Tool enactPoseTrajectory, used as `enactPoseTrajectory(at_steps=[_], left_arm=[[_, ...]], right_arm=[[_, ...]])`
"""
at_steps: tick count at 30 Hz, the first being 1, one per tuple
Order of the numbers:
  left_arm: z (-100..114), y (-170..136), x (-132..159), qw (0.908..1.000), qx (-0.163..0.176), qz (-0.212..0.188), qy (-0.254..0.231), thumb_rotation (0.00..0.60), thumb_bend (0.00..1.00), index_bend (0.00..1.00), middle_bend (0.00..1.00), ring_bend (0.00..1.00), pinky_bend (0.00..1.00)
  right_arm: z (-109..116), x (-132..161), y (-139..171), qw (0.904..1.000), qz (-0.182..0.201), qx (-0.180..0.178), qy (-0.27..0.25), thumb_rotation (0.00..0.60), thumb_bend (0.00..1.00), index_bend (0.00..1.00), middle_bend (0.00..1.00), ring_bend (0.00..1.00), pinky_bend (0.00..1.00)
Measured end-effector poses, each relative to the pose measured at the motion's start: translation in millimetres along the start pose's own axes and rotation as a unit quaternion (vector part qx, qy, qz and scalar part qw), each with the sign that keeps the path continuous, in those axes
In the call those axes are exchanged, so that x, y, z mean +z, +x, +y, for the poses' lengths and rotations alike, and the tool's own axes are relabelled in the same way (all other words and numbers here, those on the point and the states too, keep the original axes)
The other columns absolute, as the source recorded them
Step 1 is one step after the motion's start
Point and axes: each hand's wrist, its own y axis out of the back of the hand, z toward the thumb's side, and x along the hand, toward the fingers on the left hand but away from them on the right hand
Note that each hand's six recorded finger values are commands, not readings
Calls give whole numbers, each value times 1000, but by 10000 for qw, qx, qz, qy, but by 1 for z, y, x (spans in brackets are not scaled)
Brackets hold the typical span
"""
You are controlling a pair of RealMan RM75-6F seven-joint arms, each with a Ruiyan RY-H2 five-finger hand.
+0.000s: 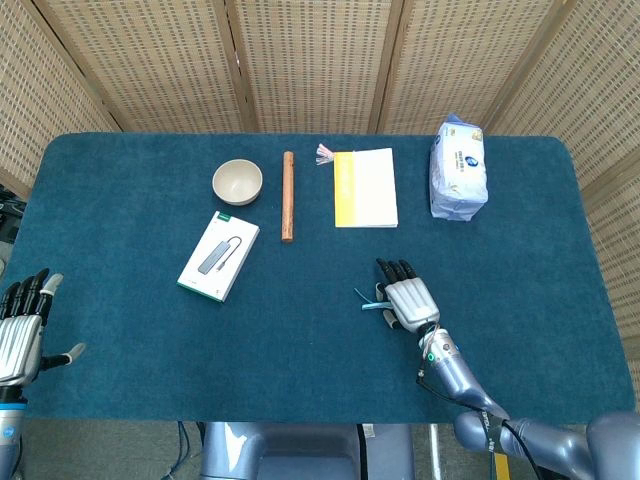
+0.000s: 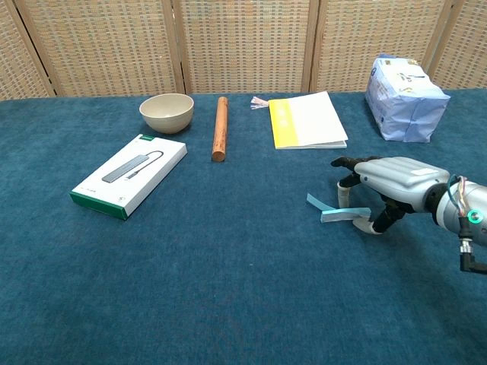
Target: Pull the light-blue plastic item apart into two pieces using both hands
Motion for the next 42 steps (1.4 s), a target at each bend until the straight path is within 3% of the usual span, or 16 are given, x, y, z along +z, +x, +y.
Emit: enactPoseTrajectory(at_steps=[15,20,25,27,31,36,42], left_arm=[[-2,0,1,10000,-55,-8,16,600,0,0,0,0,0],[-3,5,5,9999,-72,-112,85,600,0,0,0,0,0],[0,23,23,9984,85,-501,248,600,0,0,15,20,23],[2,34,36,9963,194,-776,306,600,0,8,83,90,68],[5,59,71,9880,420,-1457,284,600,0,121,342,335,207],[5,95,129,9670,692,-2447,148,600,0,257,620,606,417],[-6,125,186,9428,905,-3207,122,600,0,346,739,720,605]], right_arm=[[0,-11,-3,9995,-17,-258,203,600,517,582,0,0,0],[12,-5,0,9990,135,-422,91,600,517,591,0,0,0],[34,9,3,9973,382,-625,2,600,517,592,0,0,0],[45,18,3,9960,502,-733,36,600,517,593,3,0,0],[63,37,1,9933,689,-909,185,600,517,595,11,0,0],[85,65,-5,9896,875,-1092,338,600,517,595,12,0,0],[94,96,-12,9884,1007,-1085,341,600,517,597,12,0,0]])
